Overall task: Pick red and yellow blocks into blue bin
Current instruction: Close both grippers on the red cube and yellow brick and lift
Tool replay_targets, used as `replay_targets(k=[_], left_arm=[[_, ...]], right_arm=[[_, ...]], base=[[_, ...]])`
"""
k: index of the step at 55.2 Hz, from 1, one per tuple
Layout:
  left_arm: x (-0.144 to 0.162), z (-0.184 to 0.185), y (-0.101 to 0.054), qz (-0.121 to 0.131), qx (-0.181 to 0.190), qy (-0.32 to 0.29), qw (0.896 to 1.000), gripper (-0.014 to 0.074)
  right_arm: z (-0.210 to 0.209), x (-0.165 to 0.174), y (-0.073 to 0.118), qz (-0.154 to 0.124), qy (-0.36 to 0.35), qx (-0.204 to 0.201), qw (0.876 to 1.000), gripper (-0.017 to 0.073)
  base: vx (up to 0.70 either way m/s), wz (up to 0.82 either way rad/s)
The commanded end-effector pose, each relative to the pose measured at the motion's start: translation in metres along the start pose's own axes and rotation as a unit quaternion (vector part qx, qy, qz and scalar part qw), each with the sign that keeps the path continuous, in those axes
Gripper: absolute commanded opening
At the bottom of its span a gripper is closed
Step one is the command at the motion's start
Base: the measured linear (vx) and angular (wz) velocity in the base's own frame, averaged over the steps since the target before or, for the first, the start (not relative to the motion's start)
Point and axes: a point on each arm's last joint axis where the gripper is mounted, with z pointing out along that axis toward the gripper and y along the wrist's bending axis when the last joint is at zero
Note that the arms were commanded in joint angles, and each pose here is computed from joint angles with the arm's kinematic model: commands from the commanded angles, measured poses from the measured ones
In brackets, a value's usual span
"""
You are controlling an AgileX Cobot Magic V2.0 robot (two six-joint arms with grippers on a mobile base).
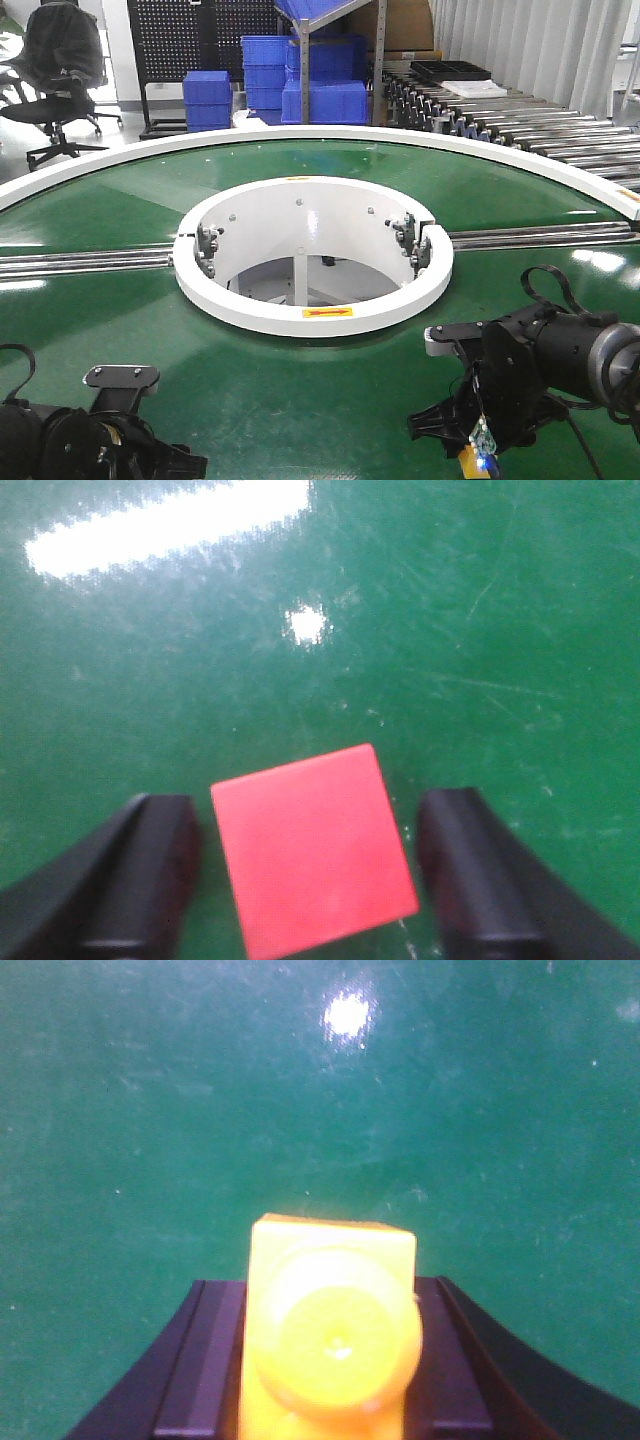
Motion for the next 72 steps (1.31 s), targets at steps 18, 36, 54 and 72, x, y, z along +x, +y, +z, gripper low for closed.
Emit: replay_targets(k=[18, 36, 54, 72], left_arm=[[-0.02, -0.024, -0.007, -0.003, 0.013, -0.052, 0.999, -0.0009], [-0.043, -0.105, -0.014, 0.045, 0.028, -0.167, 0.984, -0.0003], [-0.033, -0.222, -0.015, 0.081, 0.035, -0.273, 0.958, -0.0001], [0.039, -0.279, 0.0, 0.104, 0.024, -0.379, 0.919, -0.0001]], right_arm=[[-0.028, -0.012, -0.003, -0.005, -0.053, -0.003, 0.999, -0.001], [-0.05, -0.011, -0.006, -0.011, -0.071, 0.0, 0.997, -0.001], [-0.149, 0.017, -0.018, -0.026, -0.225, -0.028, 0.974, -0.001], [-0.206, 0.132, -0.037, -0.027, -0.429, -0.063, 0.901, -0.001]], base=[[0.0, 0.0], [0.0, 0.0], [0.0, 0.0], [0.0, 0.0]])
